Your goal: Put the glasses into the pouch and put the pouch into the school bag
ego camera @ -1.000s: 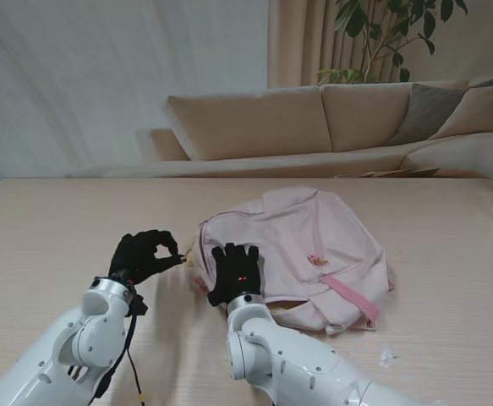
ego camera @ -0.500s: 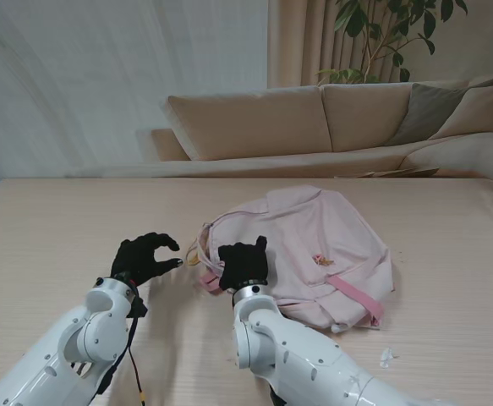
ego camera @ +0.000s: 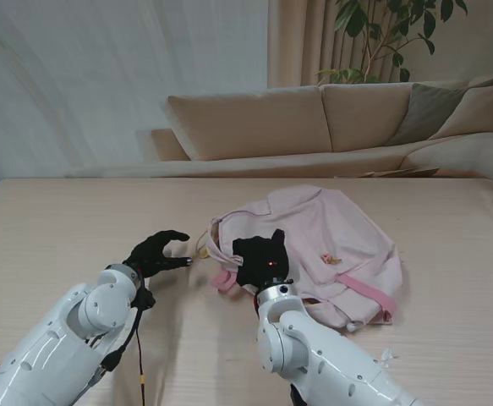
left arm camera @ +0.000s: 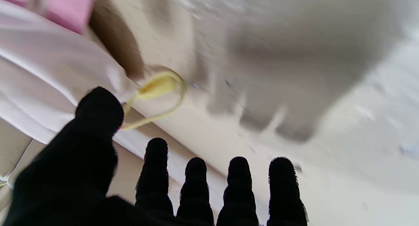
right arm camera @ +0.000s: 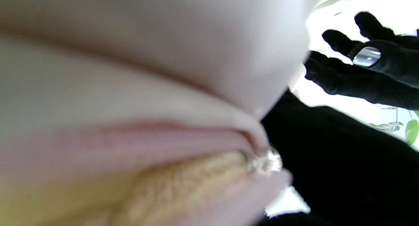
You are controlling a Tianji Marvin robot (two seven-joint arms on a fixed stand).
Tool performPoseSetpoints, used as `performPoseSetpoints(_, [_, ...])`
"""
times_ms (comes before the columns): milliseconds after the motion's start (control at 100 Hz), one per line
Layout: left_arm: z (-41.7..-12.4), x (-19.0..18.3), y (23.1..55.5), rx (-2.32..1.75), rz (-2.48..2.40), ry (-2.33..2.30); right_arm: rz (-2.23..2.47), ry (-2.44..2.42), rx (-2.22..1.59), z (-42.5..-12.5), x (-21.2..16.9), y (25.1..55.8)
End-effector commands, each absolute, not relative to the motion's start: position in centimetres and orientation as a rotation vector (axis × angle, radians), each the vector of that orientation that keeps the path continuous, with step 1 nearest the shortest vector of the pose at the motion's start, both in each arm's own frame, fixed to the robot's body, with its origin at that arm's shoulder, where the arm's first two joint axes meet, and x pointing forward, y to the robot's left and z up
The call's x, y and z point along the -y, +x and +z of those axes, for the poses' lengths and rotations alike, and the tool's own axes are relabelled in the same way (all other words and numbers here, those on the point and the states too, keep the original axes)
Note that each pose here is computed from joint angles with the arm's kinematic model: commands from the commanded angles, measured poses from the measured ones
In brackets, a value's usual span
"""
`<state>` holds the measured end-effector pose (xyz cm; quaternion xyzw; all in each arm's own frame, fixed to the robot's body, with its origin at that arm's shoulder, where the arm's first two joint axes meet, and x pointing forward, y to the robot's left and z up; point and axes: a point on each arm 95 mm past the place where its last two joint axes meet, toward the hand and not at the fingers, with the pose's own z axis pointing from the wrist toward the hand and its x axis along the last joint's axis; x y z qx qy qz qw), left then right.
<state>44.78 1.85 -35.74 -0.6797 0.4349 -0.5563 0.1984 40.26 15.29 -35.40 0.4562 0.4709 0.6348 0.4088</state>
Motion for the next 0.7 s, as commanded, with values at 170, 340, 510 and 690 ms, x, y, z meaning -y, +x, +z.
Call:
performPoseSetpoints(170, [-35.8,-0.7,47.0,-1.251,-1.626,-1.987,1.618,1.182,-1.178,-35.4,-15.4,39.9])
performPoseSetpoints(340, [-36.4,-0.1,48.1,-1.288,-1.632,-2.003,1.629,1.195,-1.160,-35.3,-15.4,39.8])
performPoseSetpoints(510, [-36.6,0.4,48.9,-1.313,-1.636,-2.048,1.648,1.191,-1.155,-35.1,-15.3,39.7])
performPoseSetpoints(690, [-37.0,1.1,49.0,-1.344,-1.657,-2.087,1.648,1.195,-1.140,-35.0,-15.1,39.9])
